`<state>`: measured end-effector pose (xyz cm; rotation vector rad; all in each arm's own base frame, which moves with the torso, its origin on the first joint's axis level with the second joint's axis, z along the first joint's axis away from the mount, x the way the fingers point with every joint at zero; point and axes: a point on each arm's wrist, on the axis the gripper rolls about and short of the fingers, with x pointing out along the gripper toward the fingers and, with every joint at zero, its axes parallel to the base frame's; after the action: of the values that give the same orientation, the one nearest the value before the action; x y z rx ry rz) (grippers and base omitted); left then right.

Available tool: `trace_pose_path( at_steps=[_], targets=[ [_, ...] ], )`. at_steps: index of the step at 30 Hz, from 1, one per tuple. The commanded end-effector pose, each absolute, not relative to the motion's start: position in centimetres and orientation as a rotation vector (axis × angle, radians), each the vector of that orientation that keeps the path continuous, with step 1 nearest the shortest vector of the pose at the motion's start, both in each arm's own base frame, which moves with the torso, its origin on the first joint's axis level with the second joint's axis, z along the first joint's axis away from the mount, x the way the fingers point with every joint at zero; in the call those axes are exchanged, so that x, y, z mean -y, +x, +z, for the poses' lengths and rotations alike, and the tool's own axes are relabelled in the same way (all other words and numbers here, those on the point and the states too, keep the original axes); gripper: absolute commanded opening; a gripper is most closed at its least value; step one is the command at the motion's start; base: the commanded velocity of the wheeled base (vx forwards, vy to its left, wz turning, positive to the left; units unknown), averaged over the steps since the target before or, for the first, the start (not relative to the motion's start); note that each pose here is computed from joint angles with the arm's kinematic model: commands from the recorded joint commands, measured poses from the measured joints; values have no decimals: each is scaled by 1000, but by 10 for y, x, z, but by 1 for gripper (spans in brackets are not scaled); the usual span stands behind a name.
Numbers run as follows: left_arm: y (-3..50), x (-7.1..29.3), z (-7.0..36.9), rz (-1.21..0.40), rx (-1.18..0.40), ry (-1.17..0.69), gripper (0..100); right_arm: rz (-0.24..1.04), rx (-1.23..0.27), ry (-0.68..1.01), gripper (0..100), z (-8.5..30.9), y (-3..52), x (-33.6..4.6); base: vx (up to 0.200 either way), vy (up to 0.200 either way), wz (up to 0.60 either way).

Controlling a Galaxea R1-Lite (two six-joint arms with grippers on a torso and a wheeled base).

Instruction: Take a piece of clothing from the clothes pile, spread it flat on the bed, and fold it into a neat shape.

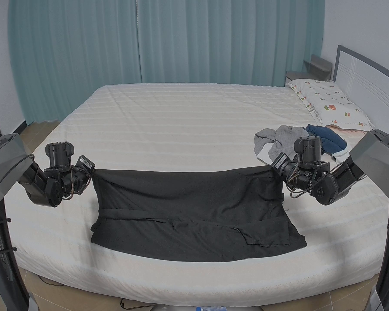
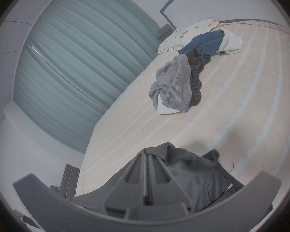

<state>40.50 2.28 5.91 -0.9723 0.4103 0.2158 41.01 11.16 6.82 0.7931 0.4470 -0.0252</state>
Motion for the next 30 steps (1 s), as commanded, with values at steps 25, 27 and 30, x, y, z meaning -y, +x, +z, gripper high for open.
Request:
trace_pose_path(
  at_steps=[25,27,30],
  targets=[
    [356,-14,7,216,-797,-579,0,-14,-835,535,0,11,335,-104,0,0,0],
    [354,-14,7,220,-812,-578,0,-18,-843,531,0,8,335,-104,0,0,0],
    [353,-14,5,223,-829,-573,0,-28,-862,526,0,0,335,-104,0,0,0]
  ],
)
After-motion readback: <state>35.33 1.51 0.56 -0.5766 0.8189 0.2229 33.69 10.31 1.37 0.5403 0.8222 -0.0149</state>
